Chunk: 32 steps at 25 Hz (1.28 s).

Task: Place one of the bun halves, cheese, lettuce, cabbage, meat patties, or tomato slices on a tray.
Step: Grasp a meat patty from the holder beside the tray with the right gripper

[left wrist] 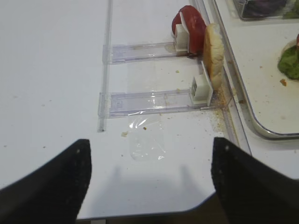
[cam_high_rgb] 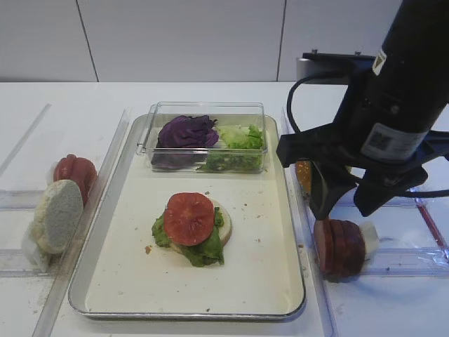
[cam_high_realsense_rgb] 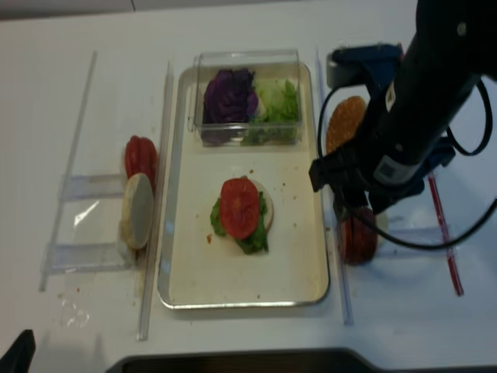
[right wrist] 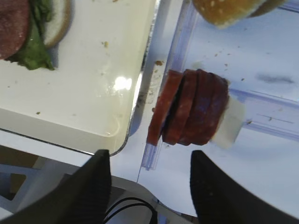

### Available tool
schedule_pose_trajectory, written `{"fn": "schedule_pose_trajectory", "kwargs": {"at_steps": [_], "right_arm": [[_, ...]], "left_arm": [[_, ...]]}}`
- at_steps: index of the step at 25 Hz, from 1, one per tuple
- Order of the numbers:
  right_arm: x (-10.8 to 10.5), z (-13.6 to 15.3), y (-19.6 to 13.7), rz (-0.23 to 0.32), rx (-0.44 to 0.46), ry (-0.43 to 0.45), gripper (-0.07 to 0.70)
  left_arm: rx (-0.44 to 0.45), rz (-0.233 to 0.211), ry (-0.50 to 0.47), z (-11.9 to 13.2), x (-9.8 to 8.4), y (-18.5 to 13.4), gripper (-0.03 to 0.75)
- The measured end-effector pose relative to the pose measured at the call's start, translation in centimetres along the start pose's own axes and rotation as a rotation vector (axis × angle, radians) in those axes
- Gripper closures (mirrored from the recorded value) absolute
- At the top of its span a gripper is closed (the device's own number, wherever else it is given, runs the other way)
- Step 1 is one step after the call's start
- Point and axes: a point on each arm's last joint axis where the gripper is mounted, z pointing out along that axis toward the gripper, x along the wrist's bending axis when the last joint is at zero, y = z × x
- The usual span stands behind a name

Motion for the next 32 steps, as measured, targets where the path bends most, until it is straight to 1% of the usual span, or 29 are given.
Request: {"fn": "schedule_pose_trajectory", "kwargs": {"at_steps": [4, 9, 14, 22, 29, 32], "right_arm": [[-0.2, 1.0, 0.6, 0.022, 0.029, -0.025, 0.23], [-0.2, 2.1, 1.1, 0.032, 0.059, -0.036, 0.276], [-0.2, 3.0, 1.6, 0.021, 0.085, -0.036, 0.291], [-0.1, 3.7, 2.3, 0.017, 0.1, -0.034, 0.325], [-0.2, 4.7, 2.6, 0.016, 0.133, -0.045, 0.345], [-0.2, 5.0, 2.8, 0.011, 0.139, -0.046, 0.371]], "left_arm": [[0.0, 0.0, 0.0, 0.0, 0.0, 0.0, 0.223], [0.0, 0.0, 0.0, 0.0, 0.0, 0.0, 0.223], [0.0, 0.0, 0.0, 0.0, 0.0, 0.0, 0.223], [0.0, 0.0, 0.0, 0.0, 0.0, 0.0, 0.223], [0.0, -0.001, 0.0, 0.0, 0.0, 0.0, 0.223], [0.0, -0.001, 0.0, 0.0, 0.0, 0.0, 0.223]]}}
